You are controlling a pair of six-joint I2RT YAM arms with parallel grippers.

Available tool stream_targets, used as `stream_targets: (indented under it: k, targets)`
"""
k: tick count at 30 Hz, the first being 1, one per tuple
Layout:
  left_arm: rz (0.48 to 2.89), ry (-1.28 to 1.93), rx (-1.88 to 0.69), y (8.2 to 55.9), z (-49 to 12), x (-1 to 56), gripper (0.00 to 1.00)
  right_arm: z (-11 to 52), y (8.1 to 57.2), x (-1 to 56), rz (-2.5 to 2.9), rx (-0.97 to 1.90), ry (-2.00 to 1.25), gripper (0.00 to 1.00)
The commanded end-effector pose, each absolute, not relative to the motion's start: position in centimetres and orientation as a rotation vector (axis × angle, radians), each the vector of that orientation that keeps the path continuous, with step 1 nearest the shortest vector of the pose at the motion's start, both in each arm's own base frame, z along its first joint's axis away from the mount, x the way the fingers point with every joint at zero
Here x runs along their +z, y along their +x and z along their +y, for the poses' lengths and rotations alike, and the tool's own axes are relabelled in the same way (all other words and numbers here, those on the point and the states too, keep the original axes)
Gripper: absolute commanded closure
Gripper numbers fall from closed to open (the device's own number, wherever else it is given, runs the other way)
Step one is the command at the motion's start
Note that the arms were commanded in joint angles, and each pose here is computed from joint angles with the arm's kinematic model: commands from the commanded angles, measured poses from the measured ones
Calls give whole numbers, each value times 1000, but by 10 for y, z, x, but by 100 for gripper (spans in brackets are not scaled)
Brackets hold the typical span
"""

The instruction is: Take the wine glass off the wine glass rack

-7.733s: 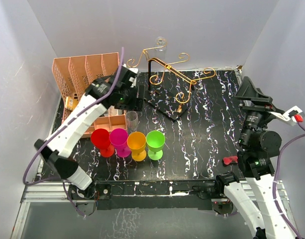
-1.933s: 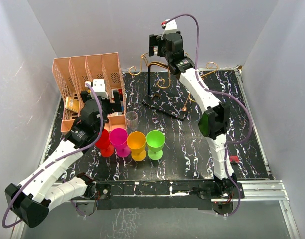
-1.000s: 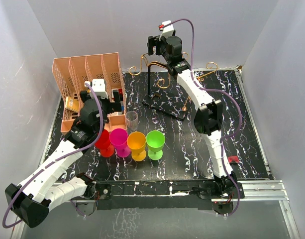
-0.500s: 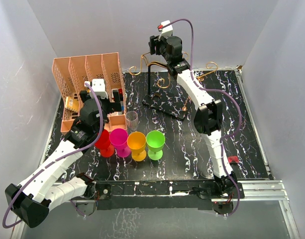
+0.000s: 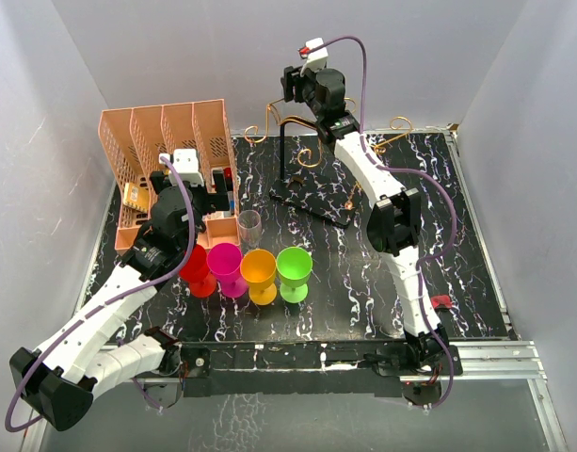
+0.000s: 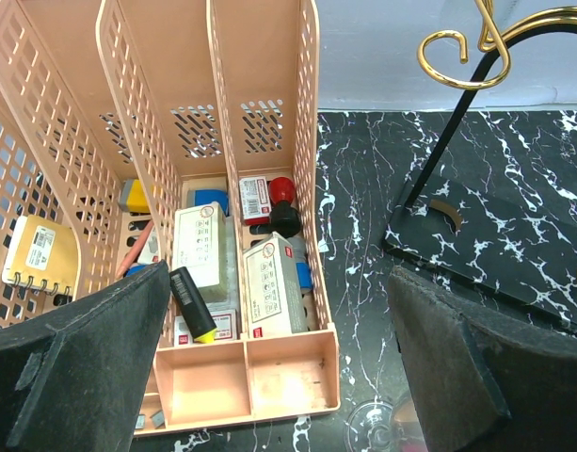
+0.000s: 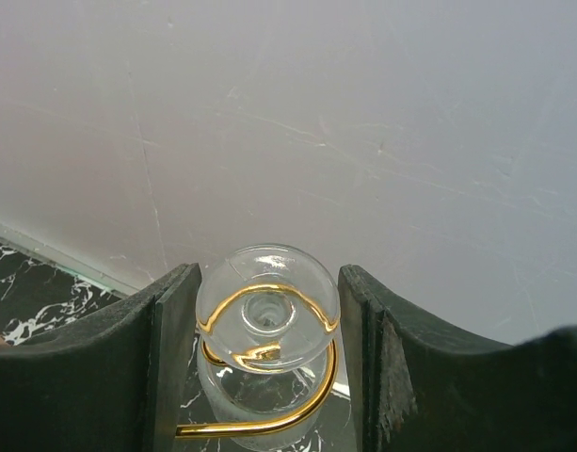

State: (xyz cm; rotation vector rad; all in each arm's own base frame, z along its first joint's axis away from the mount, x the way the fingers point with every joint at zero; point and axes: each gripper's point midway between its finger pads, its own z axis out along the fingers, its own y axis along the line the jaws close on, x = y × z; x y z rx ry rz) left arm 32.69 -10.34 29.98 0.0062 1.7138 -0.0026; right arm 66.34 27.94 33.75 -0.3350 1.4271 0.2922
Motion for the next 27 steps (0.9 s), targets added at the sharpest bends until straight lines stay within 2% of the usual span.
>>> stream_targets:
  k: [1,7,27]
  targets:
    - [1687,-11,-3,328,-101,310,3,256,640,443,1196,274,-220,87]
    - [1690,-11,-12,329,-102,310,3,243,647,438,1219,222,-180,92]
    - [1695,-11,-18,329,-103,309,3,225,638,452,1260,308,-119,92]
